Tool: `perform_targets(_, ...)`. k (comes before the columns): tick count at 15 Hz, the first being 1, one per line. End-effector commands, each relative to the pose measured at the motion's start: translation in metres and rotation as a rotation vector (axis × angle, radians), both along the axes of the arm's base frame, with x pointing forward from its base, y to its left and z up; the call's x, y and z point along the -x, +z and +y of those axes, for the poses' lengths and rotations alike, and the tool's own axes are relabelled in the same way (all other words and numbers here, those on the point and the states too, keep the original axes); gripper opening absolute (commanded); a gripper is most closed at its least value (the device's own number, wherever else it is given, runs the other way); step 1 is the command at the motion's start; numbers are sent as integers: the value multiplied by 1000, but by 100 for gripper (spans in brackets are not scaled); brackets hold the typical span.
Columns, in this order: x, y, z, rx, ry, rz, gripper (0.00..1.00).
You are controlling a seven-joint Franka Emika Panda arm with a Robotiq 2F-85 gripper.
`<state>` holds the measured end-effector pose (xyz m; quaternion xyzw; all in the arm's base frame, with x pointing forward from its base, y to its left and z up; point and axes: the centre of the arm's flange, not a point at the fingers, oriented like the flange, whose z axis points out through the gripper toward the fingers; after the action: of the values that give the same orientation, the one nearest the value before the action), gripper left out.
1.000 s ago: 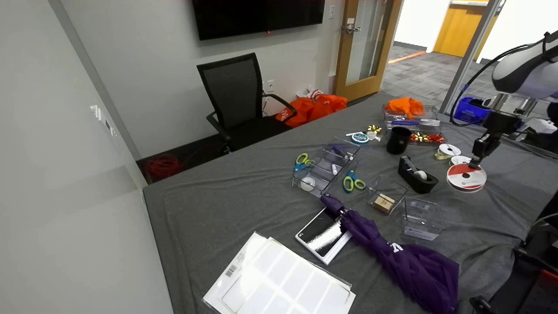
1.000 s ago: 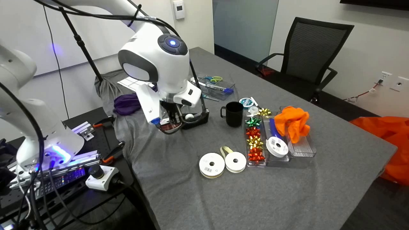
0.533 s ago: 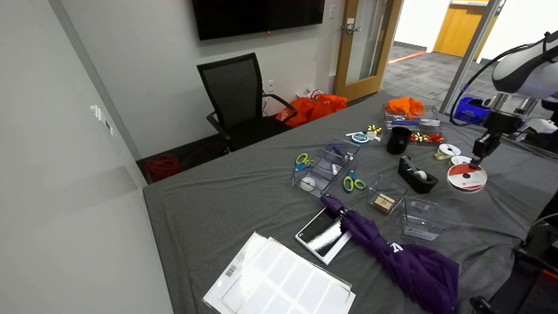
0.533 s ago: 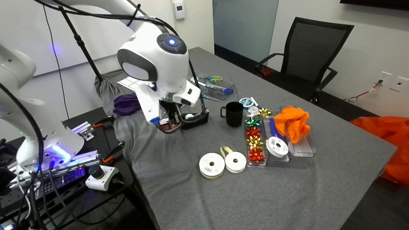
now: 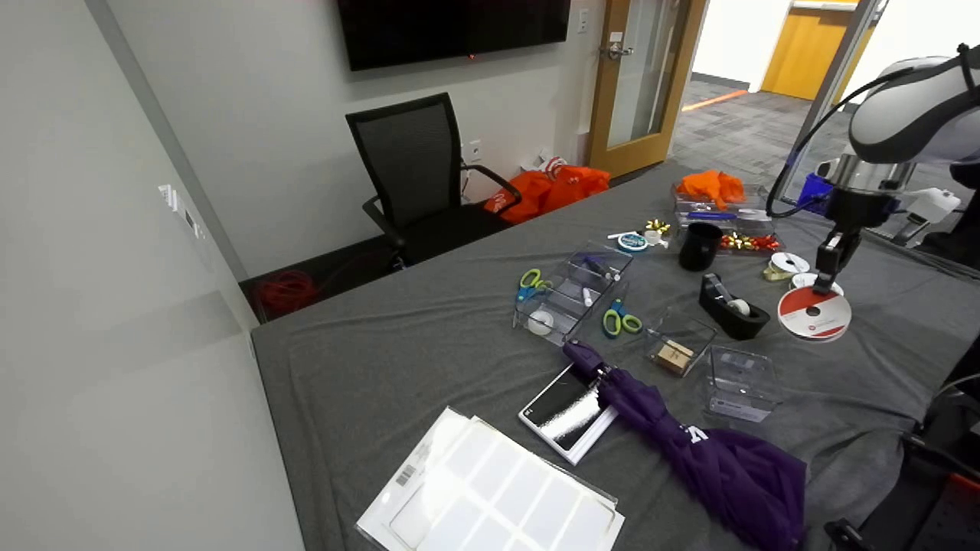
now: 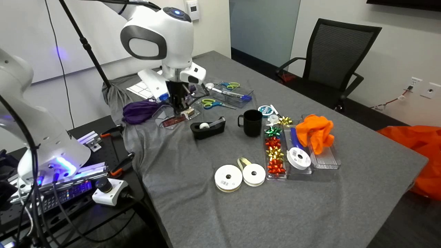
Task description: Put the tape item in the container
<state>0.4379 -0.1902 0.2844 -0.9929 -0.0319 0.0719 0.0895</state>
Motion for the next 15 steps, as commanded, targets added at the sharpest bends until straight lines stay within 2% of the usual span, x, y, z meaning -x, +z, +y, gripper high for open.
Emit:
perform_targets(1,1,13,52,2,25,41,0)
perform_targets(4,-7,8,93,-13,17,59,0)
perform_targets(8,-16,-11,130,0,17,82,0)
perform_targets(11,-20,-23,147,18,3,92,0)
perform_targets(15,-29,-41,157,81,-63,97,0)
